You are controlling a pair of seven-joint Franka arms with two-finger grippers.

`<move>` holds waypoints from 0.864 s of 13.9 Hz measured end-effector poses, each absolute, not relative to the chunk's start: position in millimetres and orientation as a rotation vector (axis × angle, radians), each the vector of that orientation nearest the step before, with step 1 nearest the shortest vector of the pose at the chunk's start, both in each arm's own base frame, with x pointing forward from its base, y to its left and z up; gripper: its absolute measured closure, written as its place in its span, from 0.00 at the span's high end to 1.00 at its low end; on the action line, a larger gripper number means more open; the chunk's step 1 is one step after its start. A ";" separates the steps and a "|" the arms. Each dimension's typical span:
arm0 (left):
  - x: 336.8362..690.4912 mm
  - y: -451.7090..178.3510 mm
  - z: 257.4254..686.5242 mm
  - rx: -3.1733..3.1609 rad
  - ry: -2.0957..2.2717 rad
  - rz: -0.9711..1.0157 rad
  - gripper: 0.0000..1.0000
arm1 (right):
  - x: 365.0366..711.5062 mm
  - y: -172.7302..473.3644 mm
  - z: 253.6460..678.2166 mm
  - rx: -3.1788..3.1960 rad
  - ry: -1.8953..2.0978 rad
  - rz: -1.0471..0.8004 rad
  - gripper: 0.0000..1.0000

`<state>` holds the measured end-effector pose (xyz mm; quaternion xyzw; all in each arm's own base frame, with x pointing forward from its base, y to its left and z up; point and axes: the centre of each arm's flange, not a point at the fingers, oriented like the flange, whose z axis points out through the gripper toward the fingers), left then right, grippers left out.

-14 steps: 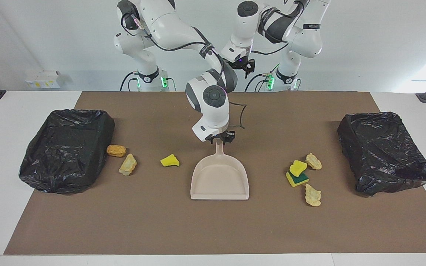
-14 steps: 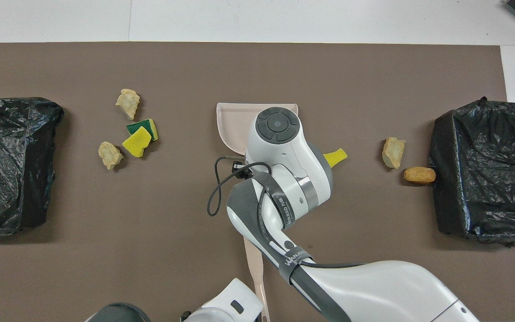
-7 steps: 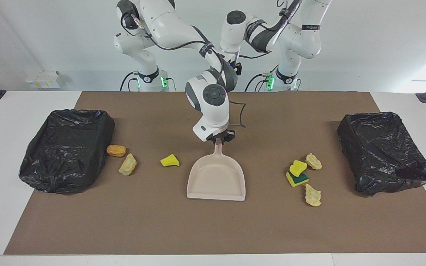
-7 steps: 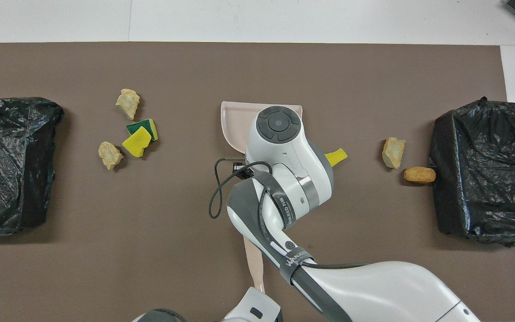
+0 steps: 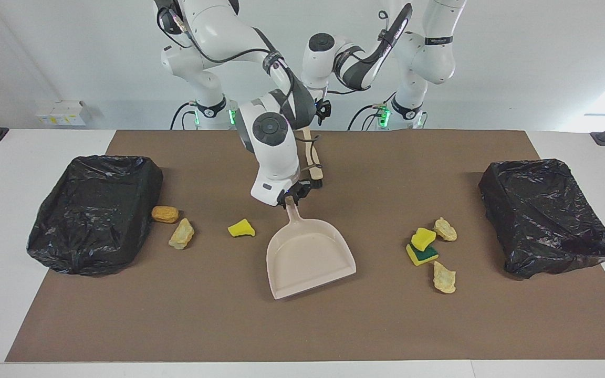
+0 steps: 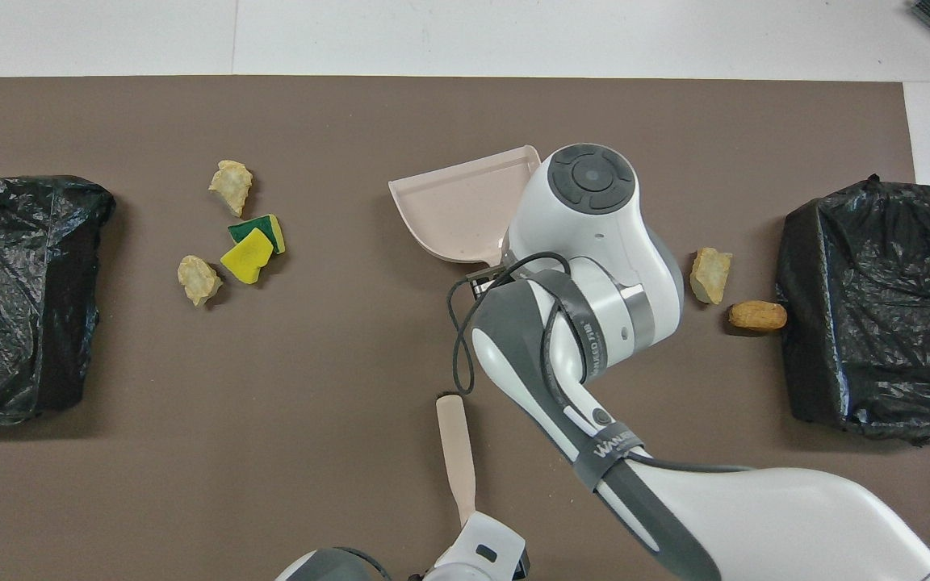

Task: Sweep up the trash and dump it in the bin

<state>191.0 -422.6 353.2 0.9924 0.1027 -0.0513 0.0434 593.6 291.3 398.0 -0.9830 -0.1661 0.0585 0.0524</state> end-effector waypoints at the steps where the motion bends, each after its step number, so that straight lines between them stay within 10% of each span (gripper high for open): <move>1: 191.0 -422.7 352.0 3.037 0.314 -0.158 1.00 | 596.5 278.1 403.0 -2.970 -0.588 0.186 0.33; 3: 189.7 -423.4 349.3 3.043 0.307 -0.162 0.92 | 600.7 258.1 409.0 -2.938 -0.699 0.199 0.33; 8: 187.8 -427.6 348.7 3.046 0.288 -0.164 0.30 | 601.3 238.2 415.4 -2.878 -1.028 0.226 0.33; 12: 185.8 -426.2 348.8 3.088 0.255 -0.201 0.27 | 597.8 230.4 425.2 -2.772 -1.283 0.240 0.33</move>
